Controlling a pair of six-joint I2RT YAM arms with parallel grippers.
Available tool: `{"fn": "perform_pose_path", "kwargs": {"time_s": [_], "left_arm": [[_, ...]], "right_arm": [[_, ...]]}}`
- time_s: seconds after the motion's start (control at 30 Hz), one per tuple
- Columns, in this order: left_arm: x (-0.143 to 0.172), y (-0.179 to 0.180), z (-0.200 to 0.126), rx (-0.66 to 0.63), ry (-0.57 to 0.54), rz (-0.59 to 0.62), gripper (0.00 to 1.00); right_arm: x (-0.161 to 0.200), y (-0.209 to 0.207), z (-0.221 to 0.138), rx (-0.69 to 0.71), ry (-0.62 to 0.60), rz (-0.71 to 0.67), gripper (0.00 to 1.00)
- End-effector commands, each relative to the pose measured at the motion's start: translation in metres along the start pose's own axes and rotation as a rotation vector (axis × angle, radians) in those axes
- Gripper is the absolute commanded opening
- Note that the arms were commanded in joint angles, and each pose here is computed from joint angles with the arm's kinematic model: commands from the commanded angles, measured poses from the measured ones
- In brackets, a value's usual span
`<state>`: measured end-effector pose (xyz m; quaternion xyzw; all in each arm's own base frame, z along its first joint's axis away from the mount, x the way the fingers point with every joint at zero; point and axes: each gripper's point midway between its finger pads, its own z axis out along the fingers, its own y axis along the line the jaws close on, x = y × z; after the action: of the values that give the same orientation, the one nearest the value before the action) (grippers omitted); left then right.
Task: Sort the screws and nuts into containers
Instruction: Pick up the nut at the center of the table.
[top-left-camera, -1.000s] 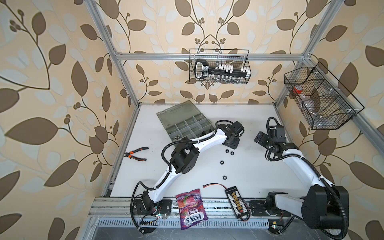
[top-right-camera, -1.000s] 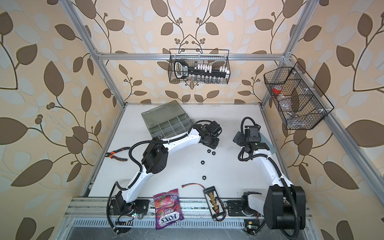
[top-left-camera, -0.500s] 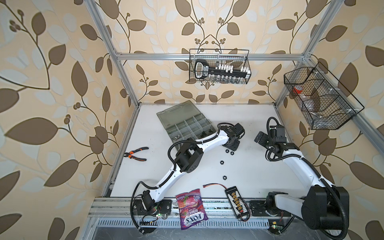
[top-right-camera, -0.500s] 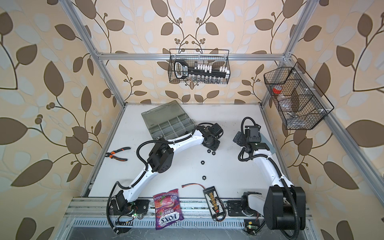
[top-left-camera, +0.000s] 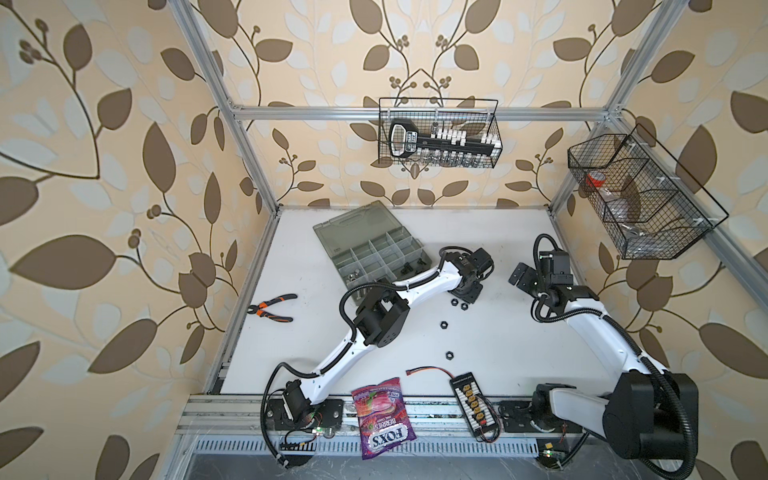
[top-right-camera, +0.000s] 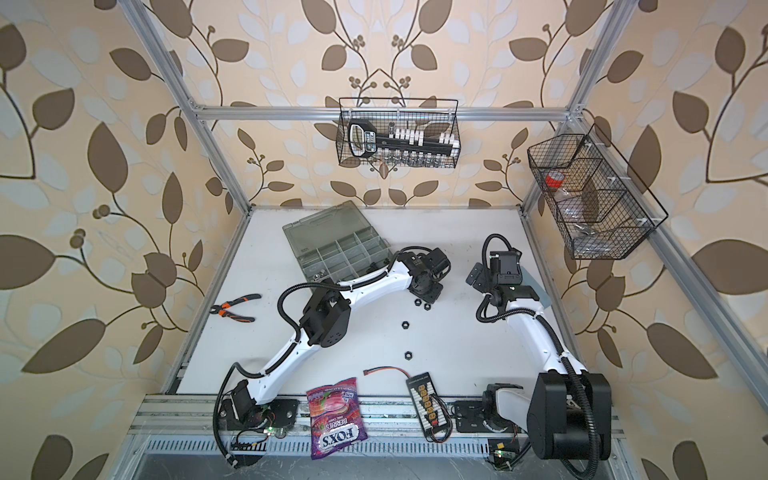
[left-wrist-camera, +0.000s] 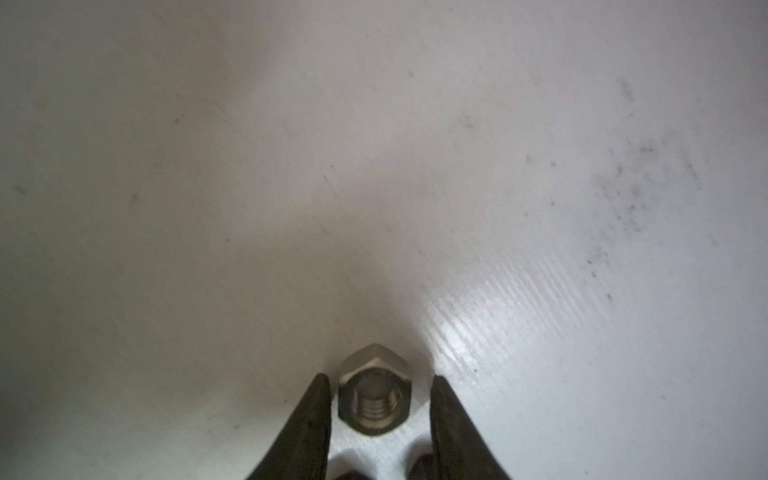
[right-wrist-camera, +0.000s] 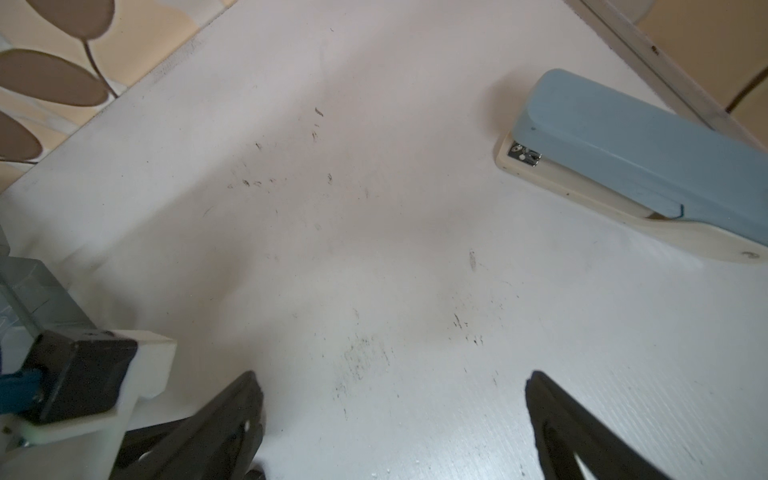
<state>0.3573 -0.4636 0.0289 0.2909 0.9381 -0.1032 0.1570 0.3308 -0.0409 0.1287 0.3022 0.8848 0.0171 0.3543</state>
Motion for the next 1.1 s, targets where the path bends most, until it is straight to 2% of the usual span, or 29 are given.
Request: {"fn": "perform_pose_path", "kwargs": {"time_s": [0.0, 0.17, 0.23, 0.33, 0.53, 0.7, 0.9, 1.07], "left_arm": [[0.018, 0.0, 0.009, -0.036, 0.069, 0.049, 0.39], [0.023, 0.0, 0.014, -0.043, 0.087, 0.065, 0.37], [0.023, 0.001, 0.014, -0.05, 0.091, 0.072, 0.3], [0.025, 0.006, 0.014, -0.076, 0.095, 0.081, 0.3], [0.019, 0.011, 0.005, -0.107, 0.062, 0.078, 0.25], [0.007, 0.026, -0.023, -0.166, -0.012, 0.053, 0.18], [-0.006, 0.044, -0.066, -0.151, -0.108, -0.03, 0.17], [-0.001, 0.08, -0.1, -0.195, -0.15, -0.112, 0.16]], "right_arm": [[0.0, -0.001, -0.001, -0.003, -0.001, 0.017, 1.0], [-0.001, 0.0, -0.002, -0.009, -0.002, 0.017, 1.0], [-0.001, 0.0, -0.002, -0.008, -0.003, 0.017, 1.0], [-0.002, 0.001, -0.002, -0.013, -0.002, 0.017, 1.0], [0.0, 0.002, -0.002, -0.017, 0.003, 0.018, 0.99], [-0.002, 0.003, -0.003, -0.025, -0.002, 0.014, 1.0], [-0.001, 0.006, -0.003, -0.041, 0.004, 0.014, 1.0], [-0.001, 0.007, -0.004, -0.05, 0.003, 0.013, 0.99]]}}
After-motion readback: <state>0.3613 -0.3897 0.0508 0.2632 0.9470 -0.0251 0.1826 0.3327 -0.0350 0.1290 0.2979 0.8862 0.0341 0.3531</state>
